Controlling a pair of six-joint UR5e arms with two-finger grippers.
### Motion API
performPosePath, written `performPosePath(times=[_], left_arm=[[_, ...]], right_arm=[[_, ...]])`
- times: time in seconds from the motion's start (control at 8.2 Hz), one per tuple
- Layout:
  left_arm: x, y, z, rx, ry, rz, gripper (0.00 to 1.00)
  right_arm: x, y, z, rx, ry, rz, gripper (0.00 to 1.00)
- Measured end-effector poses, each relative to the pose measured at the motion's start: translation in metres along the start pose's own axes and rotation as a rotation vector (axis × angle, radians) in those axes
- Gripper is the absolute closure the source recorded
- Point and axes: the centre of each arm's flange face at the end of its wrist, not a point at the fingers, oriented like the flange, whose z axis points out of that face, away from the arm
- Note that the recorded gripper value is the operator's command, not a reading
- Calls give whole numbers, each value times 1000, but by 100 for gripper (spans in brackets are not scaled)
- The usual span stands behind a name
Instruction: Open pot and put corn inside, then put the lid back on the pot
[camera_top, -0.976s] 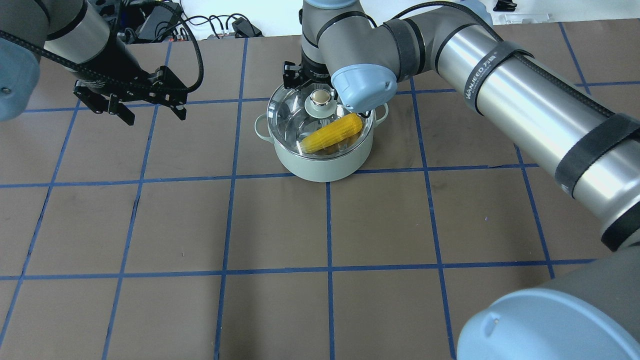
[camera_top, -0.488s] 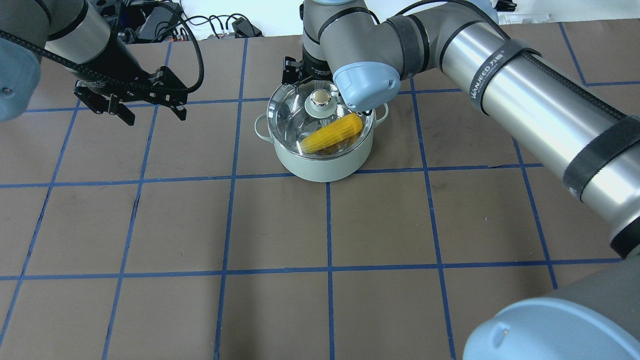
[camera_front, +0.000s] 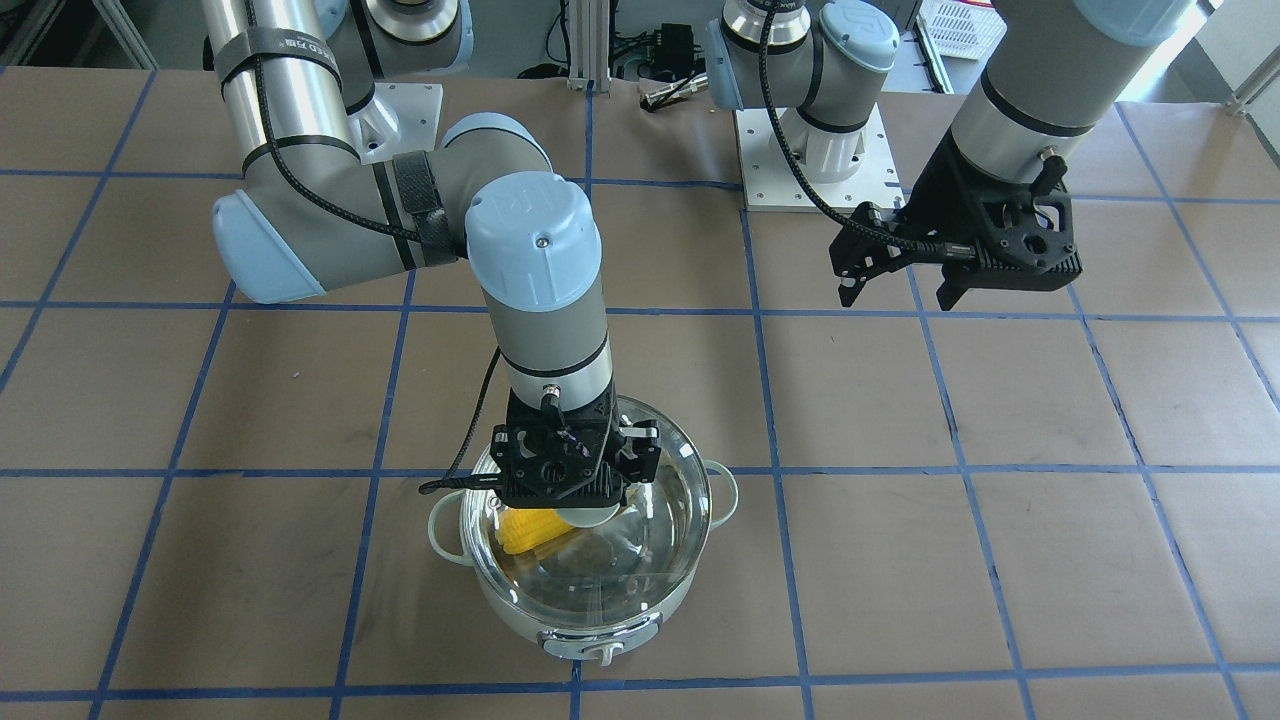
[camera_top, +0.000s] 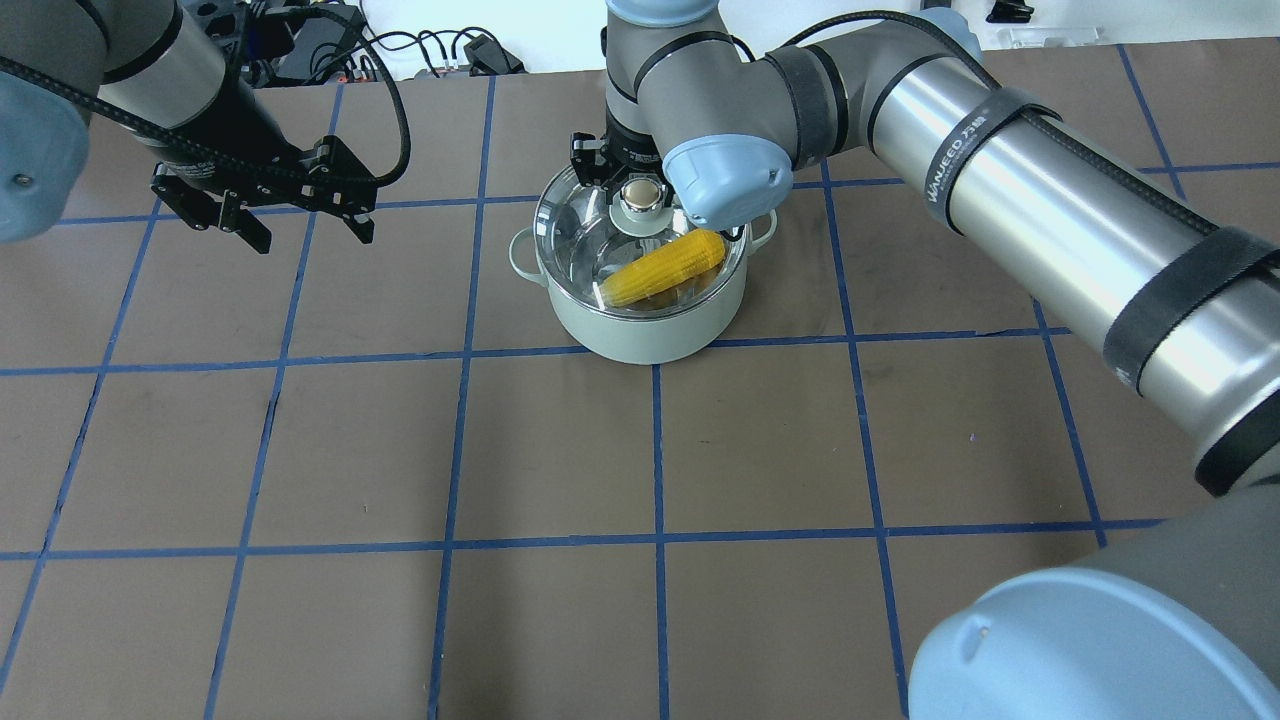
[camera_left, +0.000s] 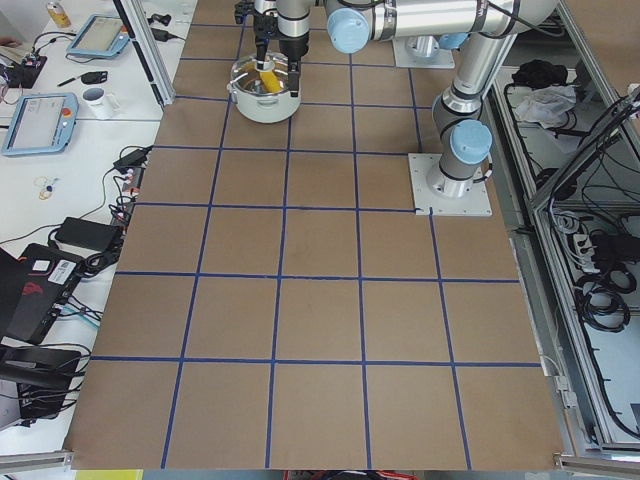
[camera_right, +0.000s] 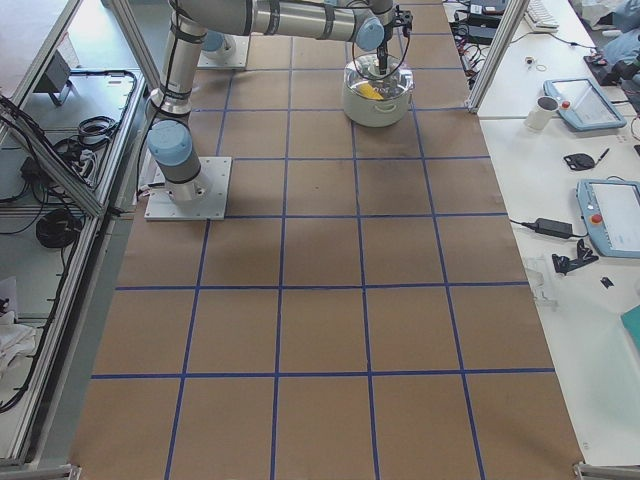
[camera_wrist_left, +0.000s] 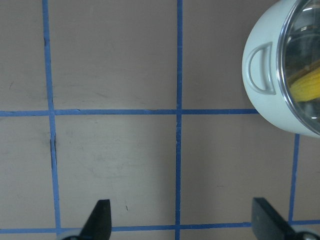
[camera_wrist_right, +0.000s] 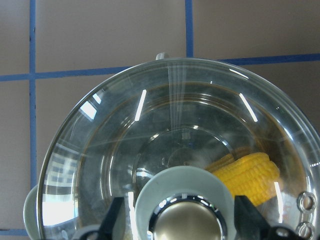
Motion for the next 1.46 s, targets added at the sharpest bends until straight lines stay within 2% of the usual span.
performPosePath(times=[0.24, 0.49, 0.85, 1.46], left_arm=[[-7, -4, 6, -11, -62, -1, 0], [-10, -5, 8, -14, -94, -2, 0], [-9, -4, 8, -15, -96, 2, 0], [-9, -4, 8, -17, -96, 8, 0]], right_arm=[[1, 0, -2, 5, 10, -2, 74], [4, -1, -6, 19, 42, -7, 75], [6, -1, -7, 22, 53, -1, 75], [4, -1, -4, 18, 43, 9, 75]])
